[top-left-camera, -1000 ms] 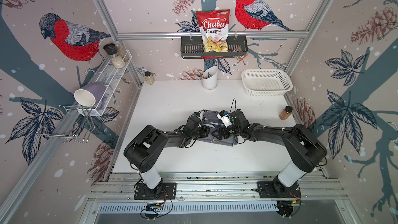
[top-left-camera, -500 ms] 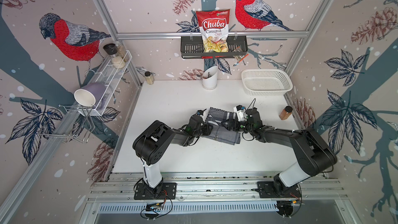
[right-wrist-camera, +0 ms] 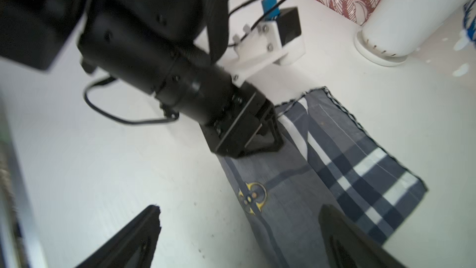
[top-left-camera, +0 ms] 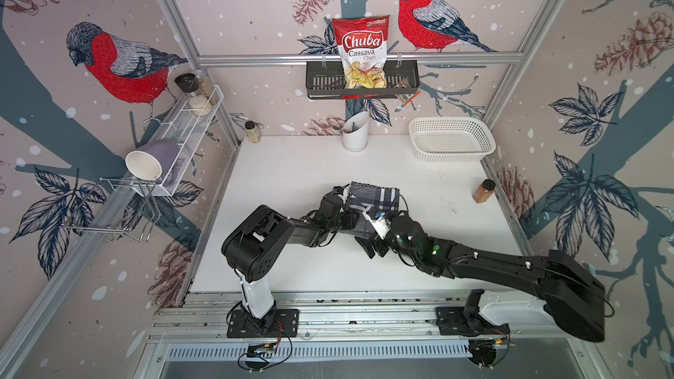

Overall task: Roll up the pillowcase
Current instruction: Roll the pillowcase at the center of the board, then pick up the pillowcase from the center of the board.

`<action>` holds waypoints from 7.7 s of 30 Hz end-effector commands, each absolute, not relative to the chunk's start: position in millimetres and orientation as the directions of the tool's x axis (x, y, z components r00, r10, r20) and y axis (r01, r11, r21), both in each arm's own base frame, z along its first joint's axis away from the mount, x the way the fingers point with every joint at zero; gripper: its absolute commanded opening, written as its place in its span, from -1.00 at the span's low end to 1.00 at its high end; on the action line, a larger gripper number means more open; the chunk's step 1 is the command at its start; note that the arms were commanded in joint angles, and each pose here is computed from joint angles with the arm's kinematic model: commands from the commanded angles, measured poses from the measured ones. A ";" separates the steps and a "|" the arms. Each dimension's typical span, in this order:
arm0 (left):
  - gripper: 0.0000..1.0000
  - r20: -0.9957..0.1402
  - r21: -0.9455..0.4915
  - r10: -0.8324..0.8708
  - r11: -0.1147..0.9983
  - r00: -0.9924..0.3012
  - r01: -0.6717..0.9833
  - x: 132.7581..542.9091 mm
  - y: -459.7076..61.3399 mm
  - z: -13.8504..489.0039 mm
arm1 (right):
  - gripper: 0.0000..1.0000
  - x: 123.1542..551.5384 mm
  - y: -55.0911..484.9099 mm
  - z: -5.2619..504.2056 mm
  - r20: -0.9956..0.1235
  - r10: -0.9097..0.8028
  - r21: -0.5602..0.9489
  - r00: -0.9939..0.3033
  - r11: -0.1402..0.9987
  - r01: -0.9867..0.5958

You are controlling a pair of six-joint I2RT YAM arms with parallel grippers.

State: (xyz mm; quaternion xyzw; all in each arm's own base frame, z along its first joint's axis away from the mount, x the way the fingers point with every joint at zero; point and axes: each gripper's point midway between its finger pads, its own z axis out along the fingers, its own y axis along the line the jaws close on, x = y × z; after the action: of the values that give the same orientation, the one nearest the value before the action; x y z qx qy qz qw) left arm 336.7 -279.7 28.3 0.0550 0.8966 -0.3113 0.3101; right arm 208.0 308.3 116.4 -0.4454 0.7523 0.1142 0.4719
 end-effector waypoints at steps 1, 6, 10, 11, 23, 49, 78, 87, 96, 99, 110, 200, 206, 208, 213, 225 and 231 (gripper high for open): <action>-0.19 -0.503 -0.483 -0.052 0.844 -0.863 0.231 319.0 -264.1 1.4 | 1.00 226.2 286.7 105.2 -0.668 -0.742 -0.530 -0.056 0.528 -0.664; -0.18 -0.499 -0.486 -0.060 0.846 -0.864 0.222 320.8 -261.6 3.3 | 1.00 235.5 290.0 70.3 -0.539 -0.841 -0.614 -0.044 0.428 -0.663; -0.17 -0.506 -0.487 -0.060 0.843 -0.861 0.228 321.3 -260.8 6.8 | 1.00 250.0 292.4 41.9 -0.435 -0.899 -0.658 -0.048 0.354 -0.665; -0.17 -0.504 -0.488 -0.063 0.844 -0.861 0.224 321.4 -260.2 7.4 | 1.00 254.5 292.9 36.9 -0.418 -0.906 -0.659 -0.059 0.347 -0.667; 0.35 -0.420 -0.730 -0.559 0.676 -0.715 -0.099 336.5 -142.0 74.3 | -1.00 215.5 330.5 22.5 -0.495 -0.792 -0.082 -0.358 0.453 -0.888; 0.61 -0.649 -0.581 -0.279 0.782 -0.708 0.225 330.5 -178.1 110.2 | -1.00 251.8 361.0 47.6 0.098 -0.399 0.698 -0.912 0.681 -0.223; -0.12 -0.500 -0.488 -0.315 0.872 -0.807 -0.038 356.3 -161.6 25.5 | 1.00 237.5 378.3 130.9 -0.498 -0.867 -0.661 0.009 0.373 -0.651; -0.10 -0.494 -0.506 -0.337 0.861 -0.802 -0.050 355.8 -159.0 28.2 | 1.00 239.5 369.0 46.0 -0.314 -0.947 -0.608 -0.062 0.251 -0.753; 0.44 -0.525 -0.597 -0.469 0.797 -0.710 -0.085 355.5 -133.9 65.0 | -1.00 239.5 364.5 32.6 -0.354 -0.910 -0.392 -0.215 0.353 -0.850; 0.48 -0.543 -0.659 -0.559 0.746 -0.626 -0.093 351.5 -111.4 92.7 | -1.00 236.7 366.3 43.9 -0.407 -0.855 -0.220 -0.321 0.433 -0.874; 0.61 -0.683 -0.587 -0.332 0.780 -0.650 0.219 336.1 -150.4 138.6 | -1.00 227.5 377.9 96.0 -0.213 -0.594 0.777 -0.775 0.378 -0.504; 0.44 -0.589 -0.357 -0.217 0.934 -0.778 0.010 357.4 -164.7 27.6 | 1.00 254.0 356.7 156.0 -0.740 -0.672 -0.452 -0.030 0.529 -0.718; 0.45 -0.590 -0.366 -0.225 0.930 -0.776 0.009 355.5 -164.3 28.7 | 1.00 229.5 380.7 92.7 -0.595 -0.804 -0.530 -0.013 0.405 -0.746; 0.46 -0.593 -0.369 -0.227 0.929 -0.773 0.010 355.2 -164.1 30.8 | 1.00 235.7 382.4 76.1 -0.569 -0.822 -0.551 -0.021 0.400 -0.733; 0.47 -0.603 -0.373 -0.225 0.928 -0.766 0.021 355.2 -164.7 38.0 | 1.00 264.5 374.9 42.3 -0.489 -0.867 -0.588 -0.096 0.409 -0.698; 0.59 -0.615 -0.441 -0.285 0.897 -0.735 0.020 356.2 -155.6 57.5 | -0.66 256.0 350.6 3.6 -0.442 -0.882 -0.505 -0.162 0.394 -0.768; 0.73 -0.616 -0.506 -0.373 0.863 -0.694 -0.014 360.3 -133.6 78.6 | -1.00 262.1 338.5 10.0 -0.463 -0.858 -0.480 -0.220 0.452 -0.752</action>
State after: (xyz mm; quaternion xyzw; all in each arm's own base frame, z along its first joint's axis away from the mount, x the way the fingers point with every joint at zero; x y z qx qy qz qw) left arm 357.3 -136.9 65.9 -0.0962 0.9007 -0.2171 0.3638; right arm 268.5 354.9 20.4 -0.5198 0.7596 -0.0700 0.3846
